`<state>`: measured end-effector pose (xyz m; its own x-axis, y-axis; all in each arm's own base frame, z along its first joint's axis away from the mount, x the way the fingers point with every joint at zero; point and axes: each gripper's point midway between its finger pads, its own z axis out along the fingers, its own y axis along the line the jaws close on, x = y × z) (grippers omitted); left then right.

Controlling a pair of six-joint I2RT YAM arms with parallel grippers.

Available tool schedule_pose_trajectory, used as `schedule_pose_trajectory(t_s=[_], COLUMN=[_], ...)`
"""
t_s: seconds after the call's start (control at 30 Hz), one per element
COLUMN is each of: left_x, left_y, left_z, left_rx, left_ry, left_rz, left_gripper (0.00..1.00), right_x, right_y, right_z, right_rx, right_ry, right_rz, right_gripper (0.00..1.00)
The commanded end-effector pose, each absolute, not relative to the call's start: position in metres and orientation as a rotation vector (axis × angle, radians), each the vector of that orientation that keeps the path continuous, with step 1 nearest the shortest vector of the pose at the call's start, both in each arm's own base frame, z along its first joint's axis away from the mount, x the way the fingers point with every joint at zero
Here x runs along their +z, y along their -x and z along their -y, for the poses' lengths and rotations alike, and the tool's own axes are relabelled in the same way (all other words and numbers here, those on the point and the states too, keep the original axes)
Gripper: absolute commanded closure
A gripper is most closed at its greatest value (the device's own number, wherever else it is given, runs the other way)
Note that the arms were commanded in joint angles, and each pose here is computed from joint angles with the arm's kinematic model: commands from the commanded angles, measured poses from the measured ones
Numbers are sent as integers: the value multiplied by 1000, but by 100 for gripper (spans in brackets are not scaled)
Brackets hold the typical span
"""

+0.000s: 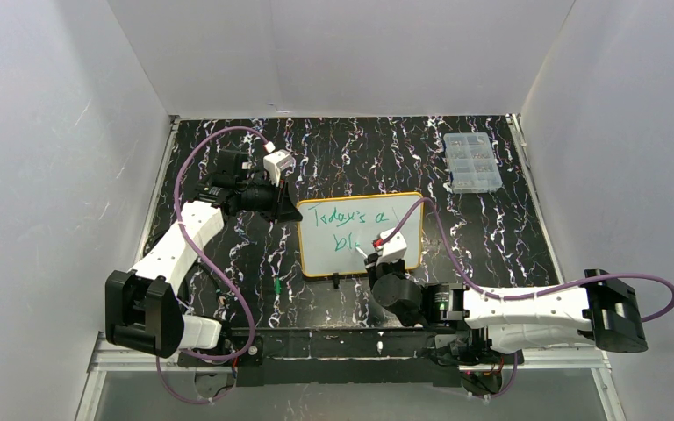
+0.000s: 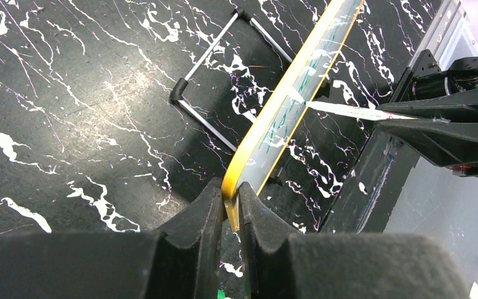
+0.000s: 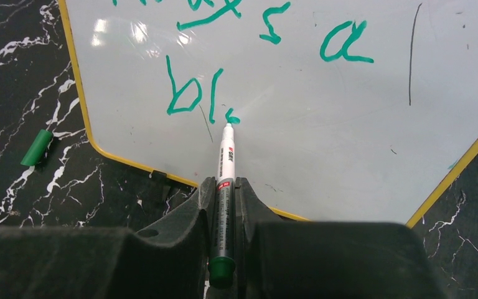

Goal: Write a sentence on the whiteboard

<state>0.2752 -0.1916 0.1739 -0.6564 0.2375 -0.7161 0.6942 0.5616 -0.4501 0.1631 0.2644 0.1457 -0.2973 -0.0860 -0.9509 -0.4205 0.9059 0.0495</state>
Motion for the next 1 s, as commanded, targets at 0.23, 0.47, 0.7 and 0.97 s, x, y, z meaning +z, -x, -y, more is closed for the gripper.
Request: schedule_pose_trajectory(t_s=[0.23,0.47,0.7,0.97], left_x=[187,187,188,188], left_y=[-275,-275,-275,-275], left_z=[189,189,189,189], left_rx=[-968,-968,-968,-970], left_ry=[-757,-757,-758,-758], left_rz=[-2148,-2147,-2146,-2147], left_gripper=[100,100,100,100], right_x=[148,154,178,175], right_y=[-168,-164,-161,-171], right_z=[-244,-251,-258,-249], right_rx=[264,325,467,340], right_ry=[329,370,334,293], right_rz=[-1859,-1843,-1768,-1774], right_gripper=[99,99,99,99])
